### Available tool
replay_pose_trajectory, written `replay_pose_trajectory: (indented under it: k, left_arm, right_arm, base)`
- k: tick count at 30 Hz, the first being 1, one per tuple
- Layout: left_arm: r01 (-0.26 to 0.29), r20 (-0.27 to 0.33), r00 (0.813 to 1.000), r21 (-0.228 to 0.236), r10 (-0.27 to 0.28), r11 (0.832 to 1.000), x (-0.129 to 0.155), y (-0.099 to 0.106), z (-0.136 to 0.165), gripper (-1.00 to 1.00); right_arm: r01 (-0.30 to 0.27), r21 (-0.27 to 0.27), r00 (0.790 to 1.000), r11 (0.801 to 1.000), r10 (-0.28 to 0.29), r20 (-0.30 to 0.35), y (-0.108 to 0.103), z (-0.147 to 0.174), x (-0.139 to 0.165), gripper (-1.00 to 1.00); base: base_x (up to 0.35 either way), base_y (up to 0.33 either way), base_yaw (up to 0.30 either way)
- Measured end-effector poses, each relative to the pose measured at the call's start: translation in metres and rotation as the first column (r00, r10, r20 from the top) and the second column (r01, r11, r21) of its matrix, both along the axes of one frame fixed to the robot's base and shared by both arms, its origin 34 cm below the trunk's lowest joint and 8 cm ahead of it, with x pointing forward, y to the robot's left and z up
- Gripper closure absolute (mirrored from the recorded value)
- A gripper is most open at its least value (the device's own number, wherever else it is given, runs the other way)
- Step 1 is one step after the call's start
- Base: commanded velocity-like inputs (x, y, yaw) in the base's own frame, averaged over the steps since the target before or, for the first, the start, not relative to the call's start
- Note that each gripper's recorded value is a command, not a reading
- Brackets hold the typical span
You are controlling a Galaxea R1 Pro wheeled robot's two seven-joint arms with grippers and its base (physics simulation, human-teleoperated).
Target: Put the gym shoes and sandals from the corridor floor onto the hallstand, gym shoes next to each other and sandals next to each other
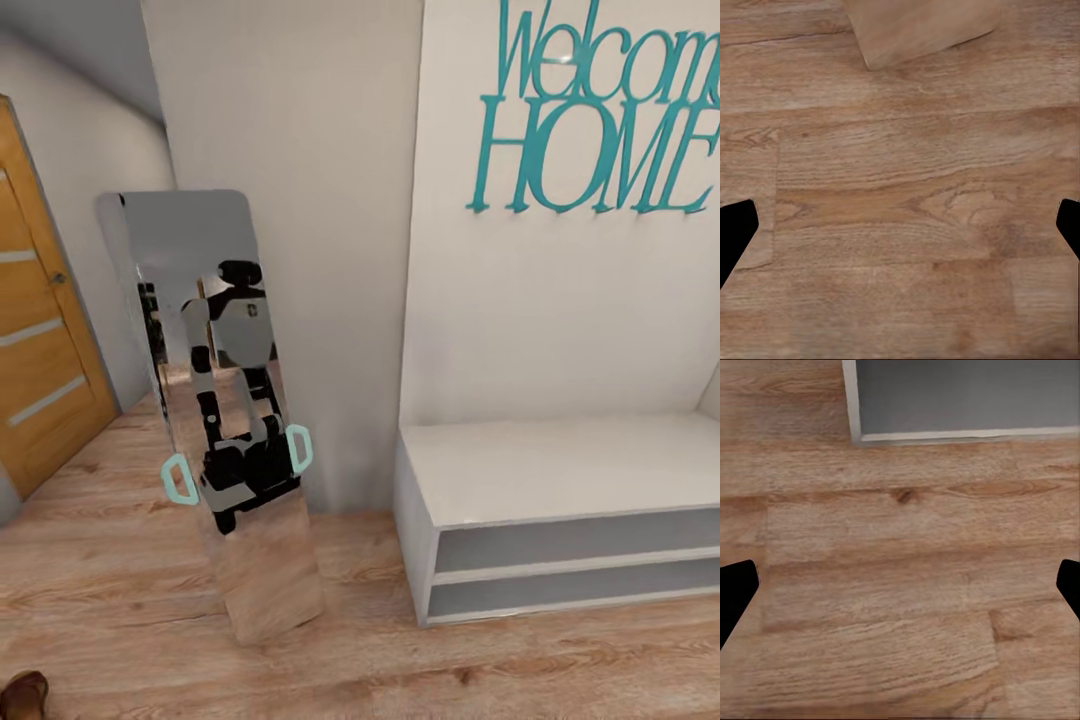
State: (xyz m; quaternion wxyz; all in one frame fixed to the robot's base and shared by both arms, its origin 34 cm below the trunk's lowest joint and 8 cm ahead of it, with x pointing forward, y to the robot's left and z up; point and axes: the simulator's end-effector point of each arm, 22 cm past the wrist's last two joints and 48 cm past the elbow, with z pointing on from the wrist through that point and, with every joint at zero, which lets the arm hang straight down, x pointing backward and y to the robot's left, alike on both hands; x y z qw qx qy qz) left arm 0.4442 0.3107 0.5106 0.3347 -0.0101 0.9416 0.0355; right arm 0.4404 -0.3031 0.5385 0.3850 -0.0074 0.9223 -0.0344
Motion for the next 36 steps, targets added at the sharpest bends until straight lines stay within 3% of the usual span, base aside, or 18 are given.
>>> replay_pose_trajectory:
  k: [19,36]
  left_arm:
    - [-0.002,-0.001,1.0,0.001,0.002,1.0,-0.0002,0.0013,-0.0002,-1.0]
    - [-0.004,-0.006,1.0,0.002,0.004,1.0,-0.0011,0.0018,-0.0018,-1.0]
  right_arm:
    - [-0.001,0.004,1.0,1.0,0.001,0.002,0.0026,0.0002,0.0004,-1.0]
    - [0.0,0.003,1.0,1.0,0.0,-0.006,0.0021,-0.0023,-0.0021,-1.0]
  base:
    - [-0.204,-0.167,0.03]
    - [-0.025,-0.09,0.219]
